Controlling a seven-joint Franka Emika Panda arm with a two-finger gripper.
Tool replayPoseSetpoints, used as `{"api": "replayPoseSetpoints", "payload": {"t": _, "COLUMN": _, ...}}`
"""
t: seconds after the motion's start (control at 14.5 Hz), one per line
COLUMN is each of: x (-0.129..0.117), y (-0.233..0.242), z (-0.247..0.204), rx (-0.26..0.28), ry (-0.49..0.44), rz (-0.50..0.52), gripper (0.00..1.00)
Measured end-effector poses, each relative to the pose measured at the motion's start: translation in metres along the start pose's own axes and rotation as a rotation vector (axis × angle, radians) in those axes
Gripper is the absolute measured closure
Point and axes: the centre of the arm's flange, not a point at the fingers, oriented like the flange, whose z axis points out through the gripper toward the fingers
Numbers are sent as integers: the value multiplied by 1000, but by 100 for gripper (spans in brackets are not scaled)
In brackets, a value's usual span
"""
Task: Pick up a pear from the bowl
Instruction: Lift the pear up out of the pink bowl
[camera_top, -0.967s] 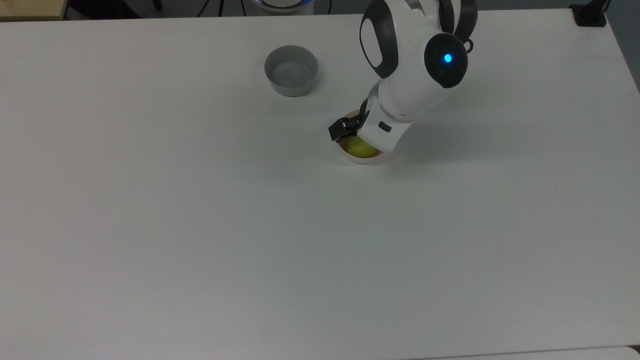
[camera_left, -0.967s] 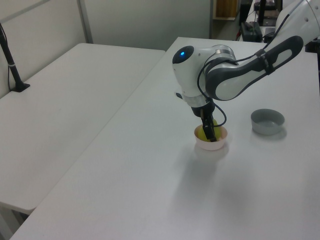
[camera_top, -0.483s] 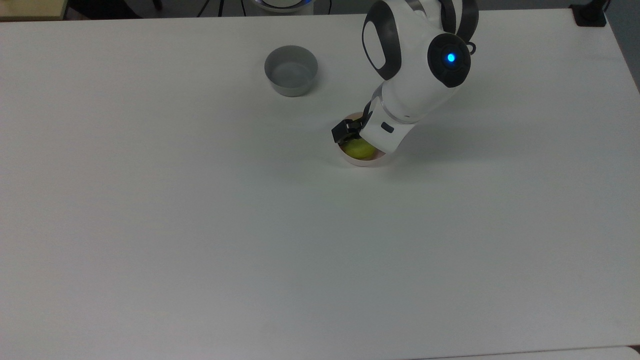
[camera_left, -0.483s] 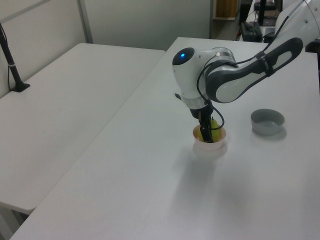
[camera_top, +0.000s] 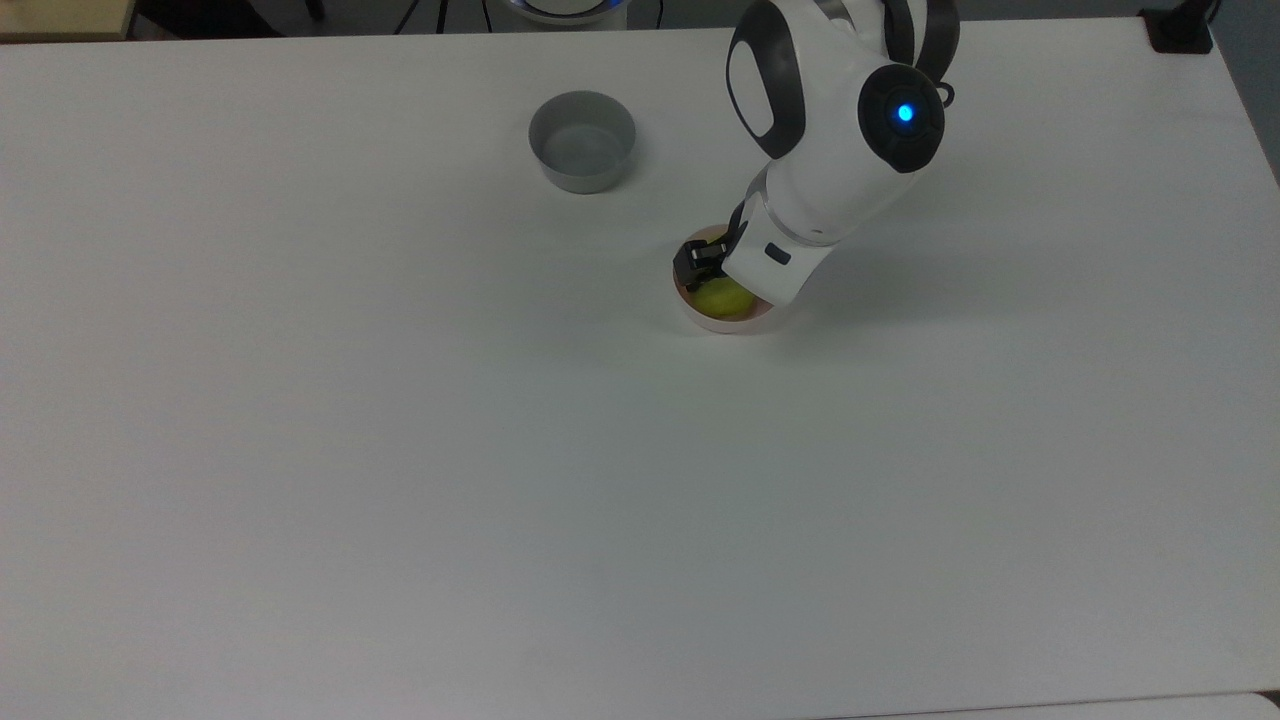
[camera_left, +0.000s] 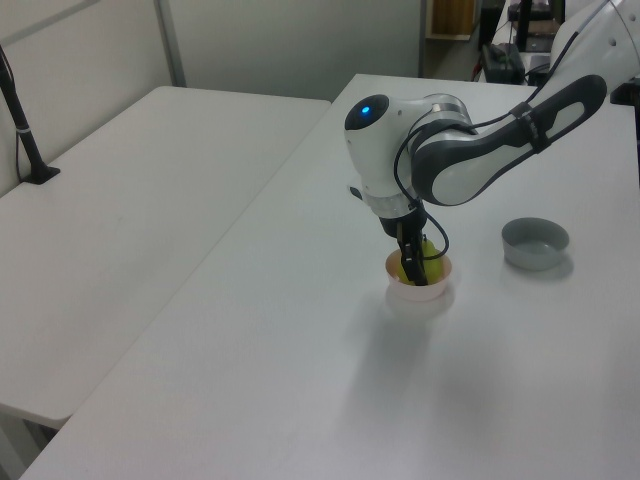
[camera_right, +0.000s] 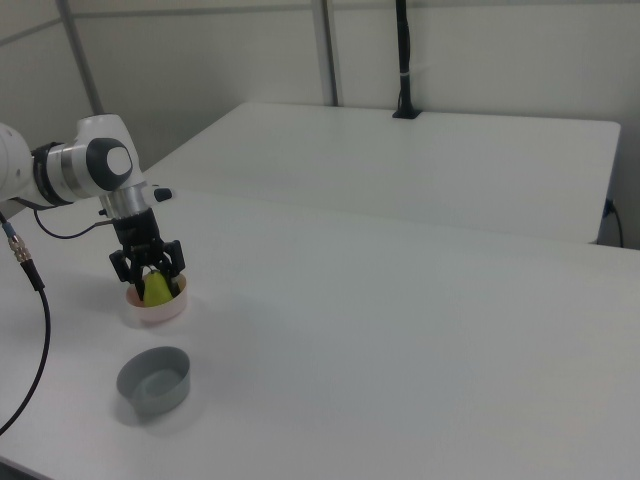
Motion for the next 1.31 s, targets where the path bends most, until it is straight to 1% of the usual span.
{"api": "replayPoseSetpoints", "payload": {"t": 0.14, "x": -1, "y": 4, "z": -9, "rx": 3, "ry": 15, "rz": 7, "gripper": 29}}
{"api": "replayPoseSetpoints", "payload": {"t": 0.35, "x": -16, "y": 36, "z": -50, "rx": 17, "ry": 54, "rz": 47, "gripper": 29}}
{"api": "replayPoseSetpoints", "payload": {"t": 0.41, "x": -24, "y": 48, "z": -65, "rx": 22, "ry": 64, "rz": 60, "gripper": 29}}
{"api": "replayPoseSetpoints", "payload": {"t": 0.55, "x": -48, "y": 81, "z": -103, "rx": 33, "ry": 93, "rz": 76, "gripper": 29}}
{"api": "replayPoseSetpoints", "payload": {"t": 0.62, "x": -60, "y": 96, "z": -119, "rx": 49, "ry": 101, "rz": 76, "gripper": 29}}
{"api": "replayPoseSetpoints", "payload": {"t": 0.83, "x": -85, "y": 125, "z": -144, "rx": 89, "ry": 124, "rz": 75, "gripper": 29}}
{"api": "replayPoseSetpoints", "payload": {"t": 1.04, "x": -102, "y": 152, "z": -154, "rx": 109, "ry": 138, "rz": 99, "gripper": 29}}
{"api": "replayPoseSetpoints", "payload": {"t": 1.31, "x": -109, "y": 197, "z": -143, "rx": 133, "ry": 130, "rz": 155, "gripper": 29}}
